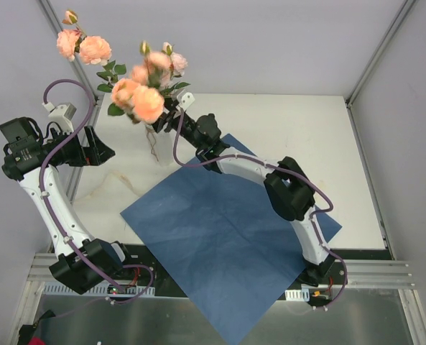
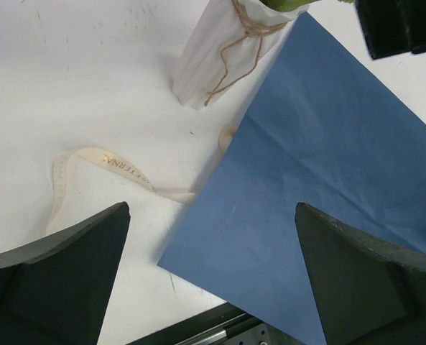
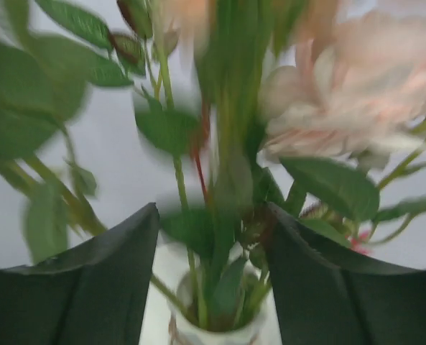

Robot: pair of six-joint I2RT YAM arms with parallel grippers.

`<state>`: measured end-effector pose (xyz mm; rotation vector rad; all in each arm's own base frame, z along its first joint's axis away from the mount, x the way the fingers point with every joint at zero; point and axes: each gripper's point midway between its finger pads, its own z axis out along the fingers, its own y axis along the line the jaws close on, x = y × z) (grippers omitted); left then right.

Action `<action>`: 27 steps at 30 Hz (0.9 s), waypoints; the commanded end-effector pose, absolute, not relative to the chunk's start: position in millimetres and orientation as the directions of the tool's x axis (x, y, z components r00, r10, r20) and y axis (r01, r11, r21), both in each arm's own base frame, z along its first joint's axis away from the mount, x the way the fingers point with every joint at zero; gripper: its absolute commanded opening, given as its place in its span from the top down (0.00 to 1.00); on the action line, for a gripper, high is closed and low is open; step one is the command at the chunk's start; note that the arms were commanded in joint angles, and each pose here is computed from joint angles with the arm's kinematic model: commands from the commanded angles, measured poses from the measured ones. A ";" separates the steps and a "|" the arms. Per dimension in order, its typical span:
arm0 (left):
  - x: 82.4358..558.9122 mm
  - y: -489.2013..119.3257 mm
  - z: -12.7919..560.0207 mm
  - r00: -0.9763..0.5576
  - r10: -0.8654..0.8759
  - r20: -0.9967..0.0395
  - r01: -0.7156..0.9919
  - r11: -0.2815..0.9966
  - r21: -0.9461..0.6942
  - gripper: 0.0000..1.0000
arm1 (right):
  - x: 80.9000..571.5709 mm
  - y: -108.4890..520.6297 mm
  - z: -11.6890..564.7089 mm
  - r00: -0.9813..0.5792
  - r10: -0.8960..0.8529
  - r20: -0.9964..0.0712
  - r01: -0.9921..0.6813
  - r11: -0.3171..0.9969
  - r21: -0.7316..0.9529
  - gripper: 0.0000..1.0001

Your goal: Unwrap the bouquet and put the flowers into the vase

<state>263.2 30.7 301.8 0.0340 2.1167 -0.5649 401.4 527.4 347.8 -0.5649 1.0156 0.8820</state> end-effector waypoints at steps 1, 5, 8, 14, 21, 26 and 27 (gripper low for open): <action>260.7 24.7 308.2 -0.563 -0.175 -0.808 0.276 0.882 -0.383 0.01 | 376.0 507.7 386.9 0.220 0.368 -0.903 -0.838 0.545 0.017 0.33; 261.2 23.9 309.4 -0.564 -0.186 -0.804 0.274 0.877 -0.395 0.01 | 371.8 496.3 393.8 0.189 0.300 -0.935 -0.825 0.565 0.014 0.17; 260.9 24.2 309.9 -0.564 -0.185 -0.805 0.269 0.880 -0.391 0.01 | 365.8 484.8 400.2 0.160 0.257 -0.953 -0.818 0.576 0.018 0.09; 257.5 23.3 311.1 -0.563 -0.194 -0.803 0.252 0.885 -0.391 0.01 | 343.9 458.9 390.6 0.062 0.126 -0.990 -0.812 0.583 0.023 0.04; 258.0 30.0 308.1 -0.583 -0.235 -0.778 0.181 0.896 -0.406 0.01 | 316.4 401.9 339.4 -0.090 -0.088 -0.992 -0.752 0.659 0.010 0.04; 250.6 23.2 309.5 -0.566 -0.209 -0.798 0.209 0.900 -0.384 0.01 | 304.6 331.9 307.7 -0.218 -0.258 -0.941 -0.622 0.780 -0.070 0.04; 249.2 21.3 308.8 -0.565 -0.207 -0.799 0.213 0.898 -0.384 0.01 | 302.3 323.5 304.7 -0.237 -0.273 -0.932 -0.606 0.791 -0.078 0.04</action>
